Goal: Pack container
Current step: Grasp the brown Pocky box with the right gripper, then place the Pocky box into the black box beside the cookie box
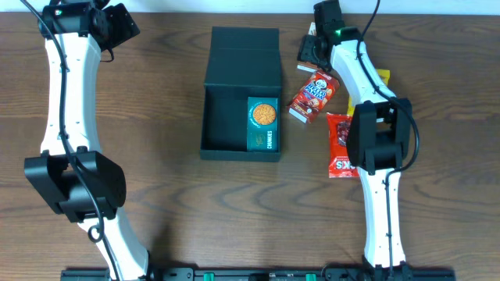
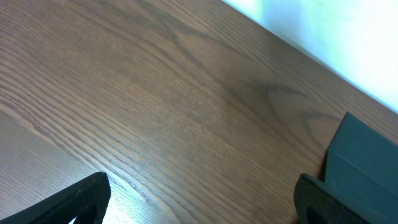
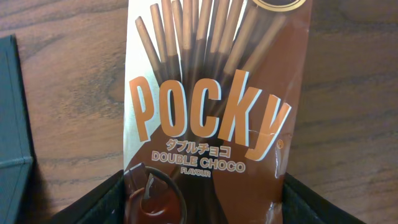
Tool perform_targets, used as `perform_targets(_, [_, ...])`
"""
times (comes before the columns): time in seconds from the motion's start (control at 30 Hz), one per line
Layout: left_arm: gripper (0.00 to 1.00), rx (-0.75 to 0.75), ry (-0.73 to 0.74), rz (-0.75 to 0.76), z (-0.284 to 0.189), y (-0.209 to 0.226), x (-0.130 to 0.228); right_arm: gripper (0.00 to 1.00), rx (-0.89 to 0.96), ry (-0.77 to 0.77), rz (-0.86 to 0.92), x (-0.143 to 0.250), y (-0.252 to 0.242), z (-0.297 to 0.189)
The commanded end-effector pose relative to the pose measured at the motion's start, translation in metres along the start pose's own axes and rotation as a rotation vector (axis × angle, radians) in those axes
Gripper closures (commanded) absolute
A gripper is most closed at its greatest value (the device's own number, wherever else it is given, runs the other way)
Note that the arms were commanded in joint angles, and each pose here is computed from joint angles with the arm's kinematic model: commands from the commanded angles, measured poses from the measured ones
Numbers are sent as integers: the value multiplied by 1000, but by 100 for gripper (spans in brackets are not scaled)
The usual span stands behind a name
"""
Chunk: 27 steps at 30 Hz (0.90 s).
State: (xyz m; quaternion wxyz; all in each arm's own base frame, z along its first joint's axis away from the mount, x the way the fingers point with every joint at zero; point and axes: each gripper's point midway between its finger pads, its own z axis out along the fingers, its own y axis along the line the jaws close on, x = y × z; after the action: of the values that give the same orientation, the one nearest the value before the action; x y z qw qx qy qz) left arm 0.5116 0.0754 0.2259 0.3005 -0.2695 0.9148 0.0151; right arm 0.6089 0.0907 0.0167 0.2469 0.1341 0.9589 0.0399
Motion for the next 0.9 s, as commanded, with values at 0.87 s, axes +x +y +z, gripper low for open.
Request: perform_targets(0.87, [5, -45, -14, 24, 0, 9, -3, 31, -262, 315, -397, 122, 173, -172])
